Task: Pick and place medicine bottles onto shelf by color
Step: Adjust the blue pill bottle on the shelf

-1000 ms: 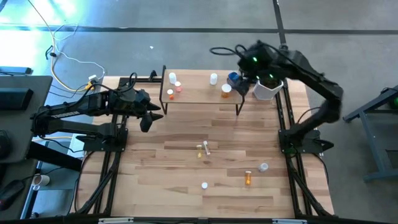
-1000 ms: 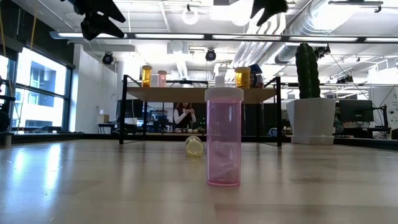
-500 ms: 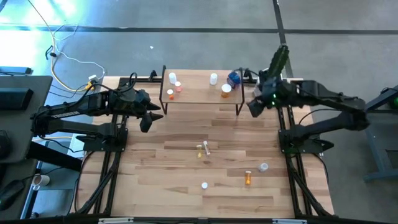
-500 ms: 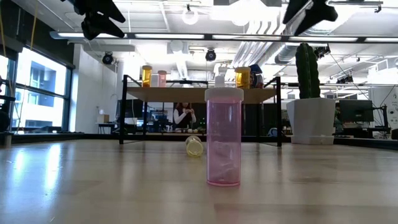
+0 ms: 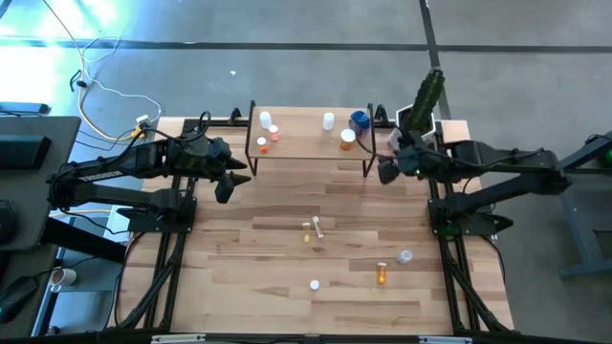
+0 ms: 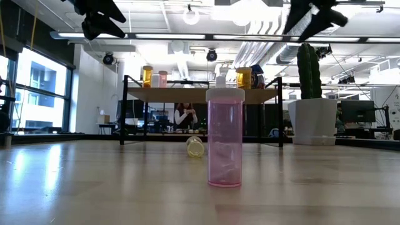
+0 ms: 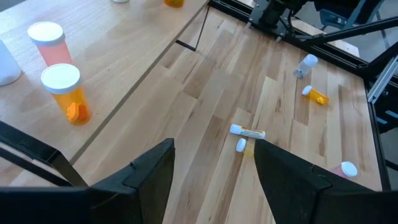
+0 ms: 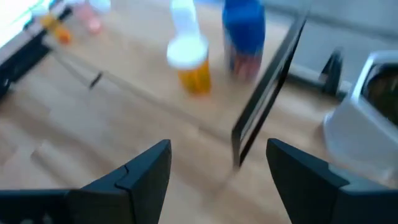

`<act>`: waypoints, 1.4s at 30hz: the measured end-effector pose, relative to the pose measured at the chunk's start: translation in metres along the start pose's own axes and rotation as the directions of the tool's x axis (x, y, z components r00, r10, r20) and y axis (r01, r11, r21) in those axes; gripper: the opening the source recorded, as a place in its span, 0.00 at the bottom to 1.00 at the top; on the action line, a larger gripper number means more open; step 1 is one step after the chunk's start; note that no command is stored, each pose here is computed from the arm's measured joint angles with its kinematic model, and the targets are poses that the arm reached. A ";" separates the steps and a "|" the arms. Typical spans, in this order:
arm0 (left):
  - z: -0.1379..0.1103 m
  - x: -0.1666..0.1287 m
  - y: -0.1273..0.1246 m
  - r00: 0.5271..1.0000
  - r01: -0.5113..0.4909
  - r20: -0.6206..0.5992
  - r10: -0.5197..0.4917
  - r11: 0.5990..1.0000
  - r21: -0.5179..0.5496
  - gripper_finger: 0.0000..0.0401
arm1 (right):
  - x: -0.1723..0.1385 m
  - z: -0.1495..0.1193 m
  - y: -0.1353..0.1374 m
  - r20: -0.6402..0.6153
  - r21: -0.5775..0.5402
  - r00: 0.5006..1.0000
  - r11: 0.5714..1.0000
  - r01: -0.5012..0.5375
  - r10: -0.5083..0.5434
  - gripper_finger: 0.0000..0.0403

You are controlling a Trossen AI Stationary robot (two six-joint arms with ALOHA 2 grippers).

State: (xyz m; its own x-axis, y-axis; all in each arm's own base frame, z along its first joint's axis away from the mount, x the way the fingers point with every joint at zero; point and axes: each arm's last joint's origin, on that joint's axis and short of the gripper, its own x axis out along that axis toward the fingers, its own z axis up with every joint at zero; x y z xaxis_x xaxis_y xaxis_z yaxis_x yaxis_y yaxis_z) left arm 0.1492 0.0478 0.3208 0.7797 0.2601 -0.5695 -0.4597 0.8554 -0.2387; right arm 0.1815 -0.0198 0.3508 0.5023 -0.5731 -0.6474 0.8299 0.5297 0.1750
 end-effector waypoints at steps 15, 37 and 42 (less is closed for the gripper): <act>0.000 0.000 0.000 1.000 0.000 0.000 0.000 1.000 0.000 0.53 | 0.044 0.066 -0.041 0.095 -0.127 0.992 0.990 -0.065 0.077 0.63; 0.000 0.000 0.001 1.000 -0.029 0.010 0.029 1.000 -0.010 0.53 | 0.130 0.081 -0.056 -0.077 -0.289 0.986 0.943 -0.166 0.150 0.63; 0.000 0.000 0.001 0.999 -0.041 0.015 0.041 0.999 -0.011 0.53 | 0.132 0.080 -0.056 -0.084 -0.343 0.985 0.924 -0.172 0.152 0.63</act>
State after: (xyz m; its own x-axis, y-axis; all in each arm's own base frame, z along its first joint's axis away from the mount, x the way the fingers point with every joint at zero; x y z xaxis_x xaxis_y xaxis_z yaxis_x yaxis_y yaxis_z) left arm 0.1488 0.0490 0.3210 0.7661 0.3018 -0.5674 -0.4960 0.8391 -0.2234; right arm 0.2205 -0.1751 0.3153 0.6002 -0.4315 -0.6734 0.5972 0.8018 0.0185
